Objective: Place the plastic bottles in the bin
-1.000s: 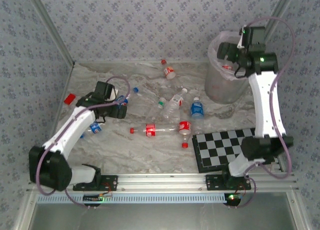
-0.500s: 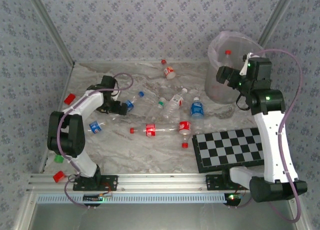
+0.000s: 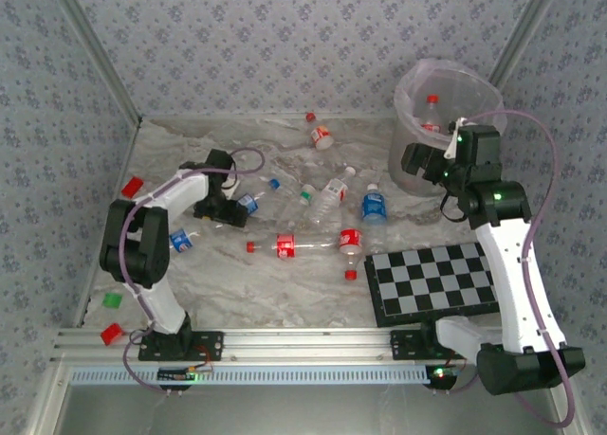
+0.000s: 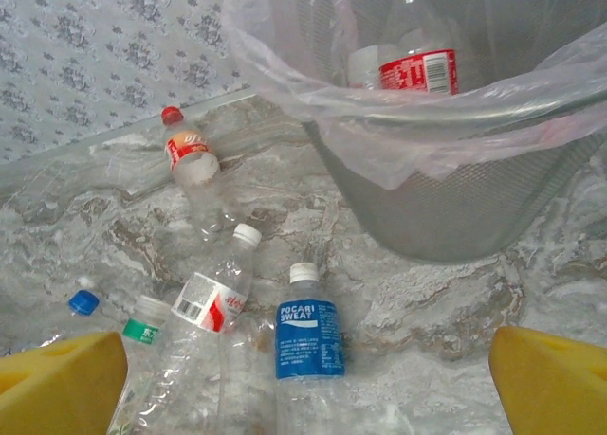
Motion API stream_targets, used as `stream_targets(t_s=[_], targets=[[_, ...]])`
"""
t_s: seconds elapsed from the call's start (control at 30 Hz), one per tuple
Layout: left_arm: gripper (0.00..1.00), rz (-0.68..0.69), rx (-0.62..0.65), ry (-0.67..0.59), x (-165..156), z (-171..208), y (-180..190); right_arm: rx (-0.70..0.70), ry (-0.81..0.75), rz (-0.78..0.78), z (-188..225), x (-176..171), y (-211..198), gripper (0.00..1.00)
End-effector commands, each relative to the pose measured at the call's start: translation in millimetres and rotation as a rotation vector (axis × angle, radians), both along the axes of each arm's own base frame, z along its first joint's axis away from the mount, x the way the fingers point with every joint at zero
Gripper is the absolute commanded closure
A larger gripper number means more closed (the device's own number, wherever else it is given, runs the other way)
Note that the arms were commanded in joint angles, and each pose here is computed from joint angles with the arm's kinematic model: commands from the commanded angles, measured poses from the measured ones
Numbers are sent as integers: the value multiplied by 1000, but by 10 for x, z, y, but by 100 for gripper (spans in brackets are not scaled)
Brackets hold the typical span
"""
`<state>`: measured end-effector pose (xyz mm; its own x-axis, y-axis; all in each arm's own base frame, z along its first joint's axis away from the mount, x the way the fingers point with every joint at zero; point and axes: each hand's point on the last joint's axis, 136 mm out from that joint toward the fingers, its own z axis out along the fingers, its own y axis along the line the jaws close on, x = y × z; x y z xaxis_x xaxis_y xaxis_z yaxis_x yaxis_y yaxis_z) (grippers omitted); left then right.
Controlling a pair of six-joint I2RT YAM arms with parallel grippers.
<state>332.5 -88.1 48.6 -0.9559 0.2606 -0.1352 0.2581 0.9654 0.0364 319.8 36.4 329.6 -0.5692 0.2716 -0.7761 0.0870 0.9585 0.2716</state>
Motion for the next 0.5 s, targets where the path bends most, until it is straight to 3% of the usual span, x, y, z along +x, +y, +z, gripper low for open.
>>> stream_targets(t_s=[0.0,0.17,0.47], targets=[[20,-10,16,9,20,29,-44,2,-15,-8,26,-42,10,0],[35,-24,12,-7,68,140,-171,-15,-2,-17,-35,-89,-5,0],[43,-46,41,-73,109,508,-268,5,0,118,-115,-115,367,0]])
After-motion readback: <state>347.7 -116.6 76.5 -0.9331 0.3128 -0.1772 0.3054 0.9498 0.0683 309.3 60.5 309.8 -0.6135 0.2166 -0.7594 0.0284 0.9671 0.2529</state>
